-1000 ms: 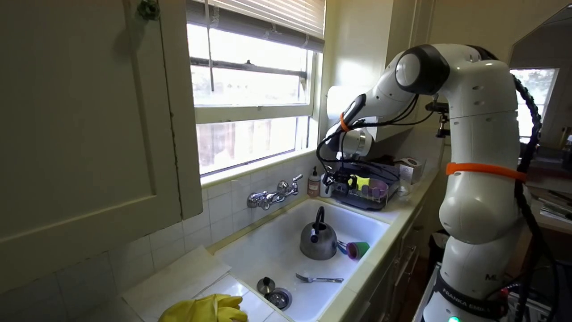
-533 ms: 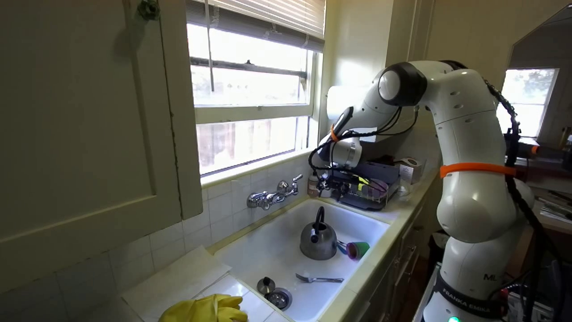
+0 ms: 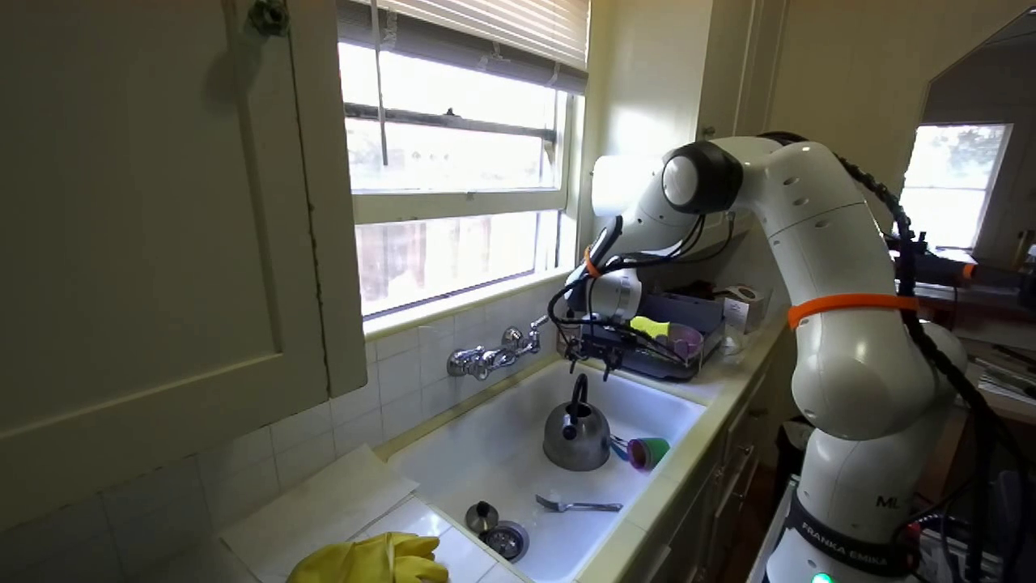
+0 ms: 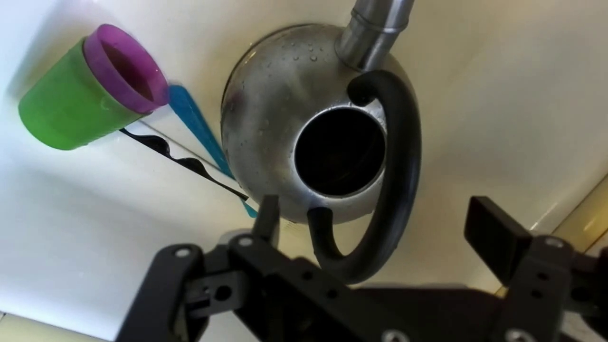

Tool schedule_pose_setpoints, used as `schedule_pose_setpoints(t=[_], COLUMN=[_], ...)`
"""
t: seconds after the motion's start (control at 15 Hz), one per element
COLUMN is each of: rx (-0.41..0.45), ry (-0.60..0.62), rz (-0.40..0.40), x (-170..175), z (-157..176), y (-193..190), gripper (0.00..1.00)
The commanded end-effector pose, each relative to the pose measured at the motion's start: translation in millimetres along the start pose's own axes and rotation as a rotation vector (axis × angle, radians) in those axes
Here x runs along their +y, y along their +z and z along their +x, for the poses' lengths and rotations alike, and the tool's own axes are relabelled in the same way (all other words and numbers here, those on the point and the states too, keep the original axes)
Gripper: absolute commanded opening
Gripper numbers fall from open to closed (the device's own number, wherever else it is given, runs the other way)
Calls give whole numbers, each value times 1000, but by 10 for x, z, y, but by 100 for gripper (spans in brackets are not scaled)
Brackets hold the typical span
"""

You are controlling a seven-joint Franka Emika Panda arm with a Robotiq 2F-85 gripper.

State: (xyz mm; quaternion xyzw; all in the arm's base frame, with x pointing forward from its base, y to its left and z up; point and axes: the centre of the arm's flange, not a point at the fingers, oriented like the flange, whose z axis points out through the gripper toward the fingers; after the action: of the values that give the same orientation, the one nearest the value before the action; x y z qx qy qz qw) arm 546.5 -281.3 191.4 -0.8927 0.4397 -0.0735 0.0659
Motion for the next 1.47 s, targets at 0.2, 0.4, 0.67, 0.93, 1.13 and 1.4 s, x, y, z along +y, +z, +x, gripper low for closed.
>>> schedule_pose_setpoints(t=[0.2, 0.4, 0.67, 0.93, 1.13, 1.4], rx=[48, 44, 39, 26, -20, -58], ry=[9, 2, 0, -2, -9, -2], rz=[-3, 13, 28, 17, 8, 13], x=[37, -25, -101, -120, -143, -205], z=[40, 53, 32, 57, 47, -12], y=[162, 263, 324, 360, 394, 364], gripper=[100, 87, 50, 19, 3, 5])
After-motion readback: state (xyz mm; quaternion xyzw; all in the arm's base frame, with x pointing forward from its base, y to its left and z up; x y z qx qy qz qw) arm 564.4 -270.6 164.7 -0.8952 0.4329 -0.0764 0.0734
